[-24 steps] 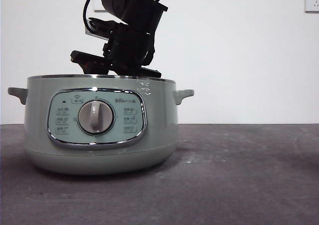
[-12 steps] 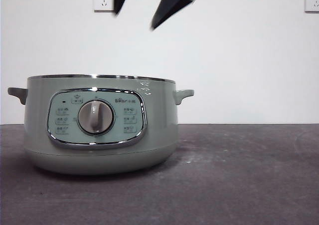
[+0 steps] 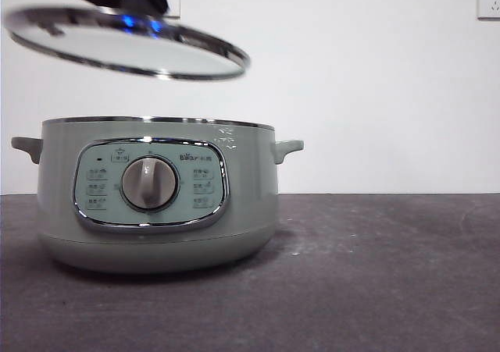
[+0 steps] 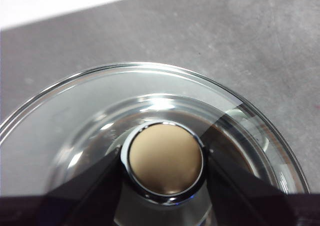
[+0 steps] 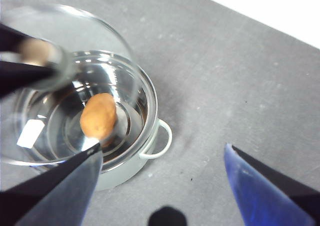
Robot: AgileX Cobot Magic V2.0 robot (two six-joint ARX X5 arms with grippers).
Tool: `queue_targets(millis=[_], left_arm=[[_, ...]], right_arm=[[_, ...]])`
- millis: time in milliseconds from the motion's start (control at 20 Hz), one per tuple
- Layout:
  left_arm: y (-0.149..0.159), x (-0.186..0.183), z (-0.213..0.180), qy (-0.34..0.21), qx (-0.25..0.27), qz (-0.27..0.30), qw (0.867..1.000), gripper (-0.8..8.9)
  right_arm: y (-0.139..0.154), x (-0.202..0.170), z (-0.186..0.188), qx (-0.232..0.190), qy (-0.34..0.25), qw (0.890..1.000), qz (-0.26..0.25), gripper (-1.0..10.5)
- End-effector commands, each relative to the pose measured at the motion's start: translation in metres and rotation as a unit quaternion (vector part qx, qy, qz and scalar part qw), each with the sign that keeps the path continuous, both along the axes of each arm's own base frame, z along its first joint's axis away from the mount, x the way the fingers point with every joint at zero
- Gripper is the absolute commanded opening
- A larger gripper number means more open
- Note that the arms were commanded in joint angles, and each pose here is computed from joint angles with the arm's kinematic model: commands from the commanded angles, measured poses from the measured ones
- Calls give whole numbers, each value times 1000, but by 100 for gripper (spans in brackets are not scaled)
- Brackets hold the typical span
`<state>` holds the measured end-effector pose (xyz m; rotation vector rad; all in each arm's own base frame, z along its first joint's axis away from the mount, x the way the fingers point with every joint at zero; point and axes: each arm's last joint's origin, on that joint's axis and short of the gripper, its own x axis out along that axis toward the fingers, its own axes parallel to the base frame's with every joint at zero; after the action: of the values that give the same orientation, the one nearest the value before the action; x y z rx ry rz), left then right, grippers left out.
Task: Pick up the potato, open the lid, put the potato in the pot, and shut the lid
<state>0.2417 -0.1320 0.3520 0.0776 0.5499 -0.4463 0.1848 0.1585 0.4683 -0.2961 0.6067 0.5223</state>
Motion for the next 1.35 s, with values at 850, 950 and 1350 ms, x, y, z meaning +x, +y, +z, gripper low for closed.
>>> queue_targets(millis=[850, 950, 1350], left_arm=[[-30, 35, -50, 72, 42, 14, 996, -9], [-33, 39, -57, 85, 46, 14, 995, -9], [-37, 41, -75, 151, 34, 0, 988, -9]], right_arm=[[-14, -12, 4, -22, -7, 998, -51, 407], [-14, -12, 4, -22, -7, 998, -51, 407], [-15, -13, 2, -25, 0, 998, -53, 407]])
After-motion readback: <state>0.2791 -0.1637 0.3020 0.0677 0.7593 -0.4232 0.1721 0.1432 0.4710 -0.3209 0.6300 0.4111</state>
